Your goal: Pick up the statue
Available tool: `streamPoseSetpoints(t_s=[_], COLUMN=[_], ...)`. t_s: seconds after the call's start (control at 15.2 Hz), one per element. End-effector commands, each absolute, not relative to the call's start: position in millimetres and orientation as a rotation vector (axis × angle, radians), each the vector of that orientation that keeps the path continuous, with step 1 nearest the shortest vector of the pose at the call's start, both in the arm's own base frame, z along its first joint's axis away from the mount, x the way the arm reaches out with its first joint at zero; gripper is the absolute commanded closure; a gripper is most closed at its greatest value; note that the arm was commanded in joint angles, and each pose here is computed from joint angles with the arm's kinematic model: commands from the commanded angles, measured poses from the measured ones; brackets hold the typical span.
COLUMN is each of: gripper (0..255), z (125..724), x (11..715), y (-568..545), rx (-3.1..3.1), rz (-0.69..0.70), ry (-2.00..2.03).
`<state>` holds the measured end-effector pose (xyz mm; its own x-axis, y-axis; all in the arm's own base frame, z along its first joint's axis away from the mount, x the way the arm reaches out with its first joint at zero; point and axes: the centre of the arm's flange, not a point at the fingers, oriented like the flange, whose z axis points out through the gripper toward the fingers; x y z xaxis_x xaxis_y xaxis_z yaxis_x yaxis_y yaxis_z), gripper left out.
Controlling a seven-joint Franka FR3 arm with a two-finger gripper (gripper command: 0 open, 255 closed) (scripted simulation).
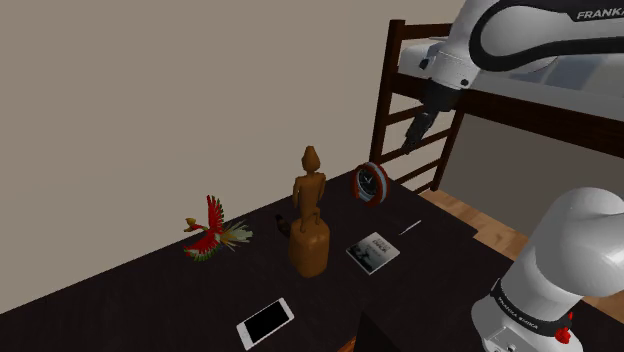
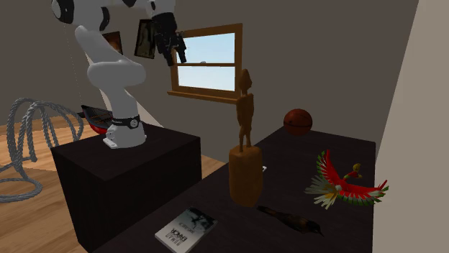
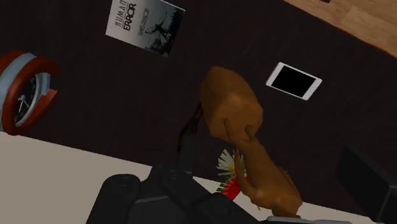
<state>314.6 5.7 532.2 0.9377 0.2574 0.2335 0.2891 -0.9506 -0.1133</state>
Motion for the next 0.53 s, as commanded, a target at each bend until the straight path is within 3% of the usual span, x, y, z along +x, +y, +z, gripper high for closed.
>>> streamPoseSetpoints(t_s=[0.0,0.46], gripper=[0,0], z=[510,426], x=[324,367], y=[0,-11], rx=[-2.901,-2.683], rz=[-0.396,-0.588], ry=[-0.560,-1.003])
